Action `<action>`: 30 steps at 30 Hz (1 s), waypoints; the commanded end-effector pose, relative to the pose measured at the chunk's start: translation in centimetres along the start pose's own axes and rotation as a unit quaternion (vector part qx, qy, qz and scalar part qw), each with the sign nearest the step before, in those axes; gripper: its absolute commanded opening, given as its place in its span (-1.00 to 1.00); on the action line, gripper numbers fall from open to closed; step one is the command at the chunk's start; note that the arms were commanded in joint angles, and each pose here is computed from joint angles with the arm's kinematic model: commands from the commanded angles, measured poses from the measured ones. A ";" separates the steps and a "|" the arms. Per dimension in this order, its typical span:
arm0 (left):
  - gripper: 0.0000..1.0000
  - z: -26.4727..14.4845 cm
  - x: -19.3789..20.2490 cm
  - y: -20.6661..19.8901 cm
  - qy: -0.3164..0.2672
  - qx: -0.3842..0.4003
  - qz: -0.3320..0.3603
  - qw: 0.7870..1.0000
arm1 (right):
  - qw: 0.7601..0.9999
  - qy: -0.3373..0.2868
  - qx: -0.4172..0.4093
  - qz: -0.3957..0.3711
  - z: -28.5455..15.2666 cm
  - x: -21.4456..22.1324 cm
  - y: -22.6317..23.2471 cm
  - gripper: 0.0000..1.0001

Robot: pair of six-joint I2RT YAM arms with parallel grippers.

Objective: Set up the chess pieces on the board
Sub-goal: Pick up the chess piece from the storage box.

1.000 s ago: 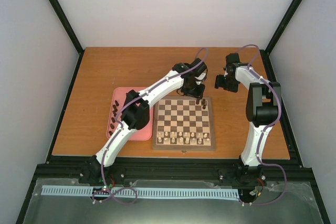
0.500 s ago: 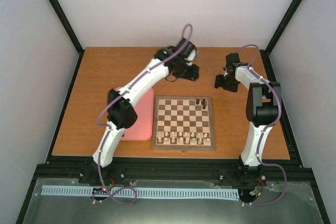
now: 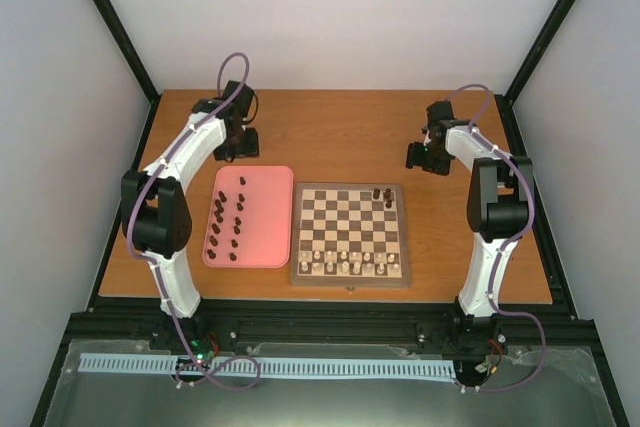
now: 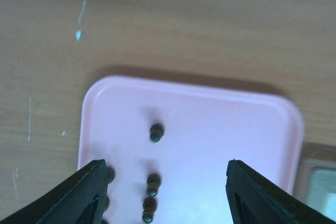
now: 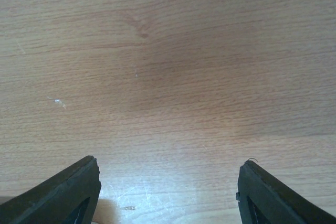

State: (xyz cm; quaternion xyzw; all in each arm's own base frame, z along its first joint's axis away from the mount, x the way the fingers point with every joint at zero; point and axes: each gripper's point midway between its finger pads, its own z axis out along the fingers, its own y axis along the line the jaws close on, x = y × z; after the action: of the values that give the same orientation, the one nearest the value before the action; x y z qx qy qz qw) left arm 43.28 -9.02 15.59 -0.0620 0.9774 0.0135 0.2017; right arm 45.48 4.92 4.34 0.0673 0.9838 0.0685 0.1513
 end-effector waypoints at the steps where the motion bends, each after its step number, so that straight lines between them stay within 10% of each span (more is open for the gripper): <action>1: 0.27 1.4 0.7 0.9 0.001 -0.020 -0.003 1.000 | 1.000 0.003 -0.005 -0.007 0.6 -0.1 0.7 0.43; 30: -0.31 9.9 4.2 3.0 0.093 -0.032 -0.034 0.995 | 1.000 0.005 0.009 -0.010 0.8 0.0 0.3 0.43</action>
State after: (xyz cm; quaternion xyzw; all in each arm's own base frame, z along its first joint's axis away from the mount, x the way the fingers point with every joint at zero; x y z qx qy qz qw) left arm 41.99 -6.35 4.94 -0.0955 0.9899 0.0367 0.0986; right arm 45.33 5.23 3.76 0.0637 0.9852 0.0658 0.1447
